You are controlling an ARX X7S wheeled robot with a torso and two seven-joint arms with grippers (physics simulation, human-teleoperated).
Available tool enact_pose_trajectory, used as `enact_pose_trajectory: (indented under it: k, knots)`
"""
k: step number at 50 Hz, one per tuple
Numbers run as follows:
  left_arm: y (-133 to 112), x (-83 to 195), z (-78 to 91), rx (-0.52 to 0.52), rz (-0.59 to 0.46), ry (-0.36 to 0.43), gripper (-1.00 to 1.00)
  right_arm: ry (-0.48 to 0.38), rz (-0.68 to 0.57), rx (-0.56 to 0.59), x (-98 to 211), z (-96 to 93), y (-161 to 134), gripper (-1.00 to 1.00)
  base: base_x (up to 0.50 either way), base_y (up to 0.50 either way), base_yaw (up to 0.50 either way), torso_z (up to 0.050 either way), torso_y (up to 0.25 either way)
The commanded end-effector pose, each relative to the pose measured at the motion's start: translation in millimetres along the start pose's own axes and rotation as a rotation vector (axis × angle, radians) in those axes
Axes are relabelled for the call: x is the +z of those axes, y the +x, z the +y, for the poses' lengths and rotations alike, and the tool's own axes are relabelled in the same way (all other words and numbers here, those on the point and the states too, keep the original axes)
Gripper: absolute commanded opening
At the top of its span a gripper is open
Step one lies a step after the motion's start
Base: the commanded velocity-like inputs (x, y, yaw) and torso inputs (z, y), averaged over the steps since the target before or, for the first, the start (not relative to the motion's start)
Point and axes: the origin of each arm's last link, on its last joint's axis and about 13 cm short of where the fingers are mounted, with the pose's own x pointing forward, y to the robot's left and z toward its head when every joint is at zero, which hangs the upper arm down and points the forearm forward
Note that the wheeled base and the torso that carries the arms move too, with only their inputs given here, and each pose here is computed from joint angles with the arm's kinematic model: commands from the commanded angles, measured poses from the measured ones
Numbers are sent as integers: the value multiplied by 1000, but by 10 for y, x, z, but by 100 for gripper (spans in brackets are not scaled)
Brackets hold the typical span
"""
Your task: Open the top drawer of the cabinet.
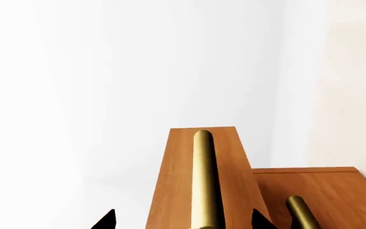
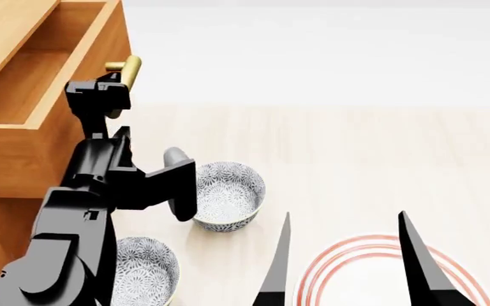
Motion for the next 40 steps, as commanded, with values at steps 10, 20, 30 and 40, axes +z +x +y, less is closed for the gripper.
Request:
enact_pose_trajectory:
  k: [10, 20, 30, 40]
  knots:
    - [-221, 101, 310, 113, -128, -23, 100, 0, 1, 3, -7, 1, 3, 100, 0, 0, 0, 0, 0]
    - [-526, 181, 721, 129, -258, -271, 100, -4, 1, 19, -13, 17, 5, 100, 0, 0, 0, 0, 0]
    - [-763, 187, 1181, 33, -329, -606, 100, -3, -1, 21, -2, 17, 4, 100, 0, 0, 0, 0, 0]
    - [-794, 125, 1395, -181, -301, -959, 100, -4, 1, 31, 3, 32, 2, 100, 0, 0, 0, 0, 0]
